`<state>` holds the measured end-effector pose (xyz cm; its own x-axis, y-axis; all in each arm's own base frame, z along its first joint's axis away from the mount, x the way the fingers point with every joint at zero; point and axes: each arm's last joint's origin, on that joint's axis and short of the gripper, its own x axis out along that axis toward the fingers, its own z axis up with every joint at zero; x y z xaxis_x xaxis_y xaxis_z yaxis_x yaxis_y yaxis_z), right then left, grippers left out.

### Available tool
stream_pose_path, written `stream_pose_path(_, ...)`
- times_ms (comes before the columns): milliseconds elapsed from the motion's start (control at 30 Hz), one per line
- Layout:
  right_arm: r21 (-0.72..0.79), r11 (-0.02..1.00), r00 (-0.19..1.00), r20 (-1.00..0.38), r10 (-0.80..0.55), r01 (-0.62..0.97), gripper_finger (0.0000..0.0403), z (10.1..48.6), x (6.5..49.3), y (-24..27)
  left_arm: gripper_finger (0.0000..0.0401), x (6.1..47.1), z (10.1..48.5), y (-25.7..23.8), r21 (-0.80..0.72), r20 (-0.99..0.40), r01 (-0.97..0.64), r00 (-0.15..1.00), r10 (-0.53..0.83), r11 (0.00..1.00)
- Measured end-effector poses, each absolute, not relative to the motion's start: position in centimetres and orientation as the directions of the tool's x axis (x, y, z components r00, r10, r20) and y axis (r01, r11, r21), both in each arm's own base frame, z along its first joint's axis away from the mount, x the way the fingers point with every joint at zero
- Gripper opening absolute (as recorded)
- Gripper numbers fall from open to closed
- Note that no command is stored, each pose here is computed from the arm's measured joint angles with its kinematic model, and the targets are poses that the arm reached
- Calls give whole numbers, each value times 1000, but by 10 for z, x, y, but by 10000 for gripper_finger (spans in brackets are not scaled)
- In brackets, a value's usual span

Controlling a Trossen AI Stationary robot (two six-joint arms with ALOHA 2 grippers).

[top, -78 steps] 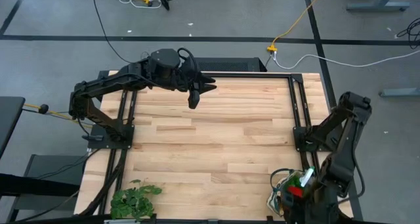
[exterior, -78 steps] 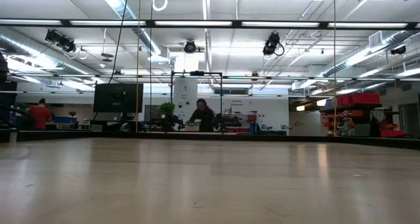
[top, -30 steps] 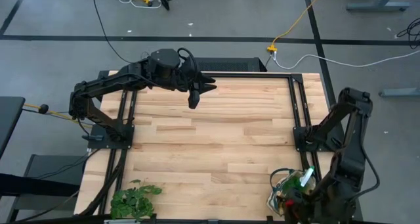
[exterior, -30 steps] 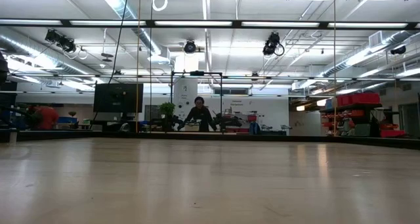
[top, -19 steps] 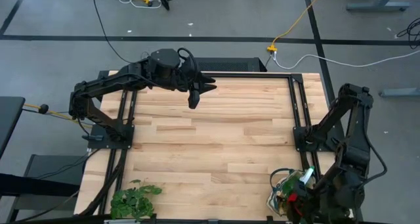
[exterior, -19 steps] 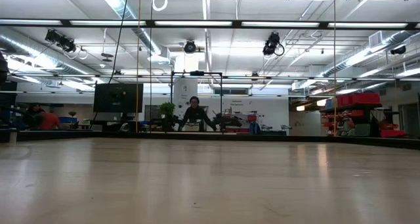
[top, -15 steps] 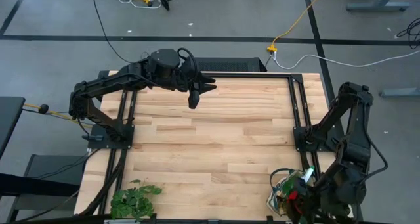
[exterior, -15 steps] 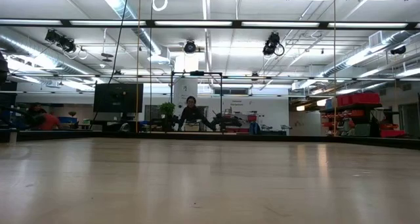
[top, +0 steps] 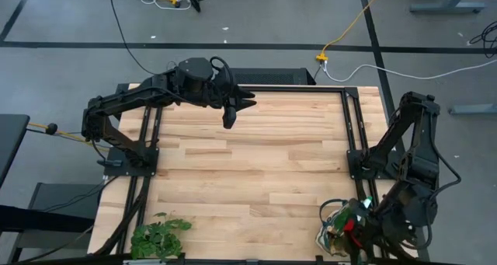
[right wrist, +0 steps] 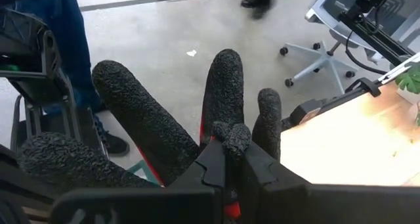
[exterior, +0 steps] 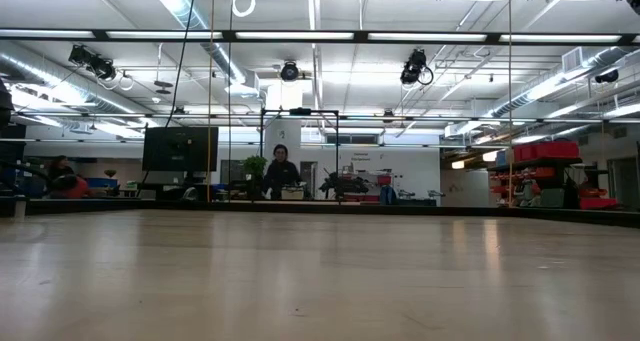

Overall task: Pick & Place Garden tools in Gardening bag
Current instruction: Put the red gloves into the gardening bag

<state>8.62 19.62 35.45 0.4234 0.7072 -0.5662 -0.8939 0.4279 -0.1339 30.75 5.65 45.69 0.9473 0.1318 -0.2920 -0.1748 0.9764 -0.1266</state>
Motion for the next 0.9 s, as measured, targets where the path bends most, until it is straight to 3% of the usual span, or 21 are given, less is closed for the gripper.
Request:
stream_pose_path(433,-120,437,430,-528,732,-891,16,358,86,196,117,307,457,56,-127,-292,-175,947,132,976)
stream_pose_path(900,-82,498,486,-401,776,-863,16,346,79,178,117,307,457,57,-126,-292,-175,947,132,976)
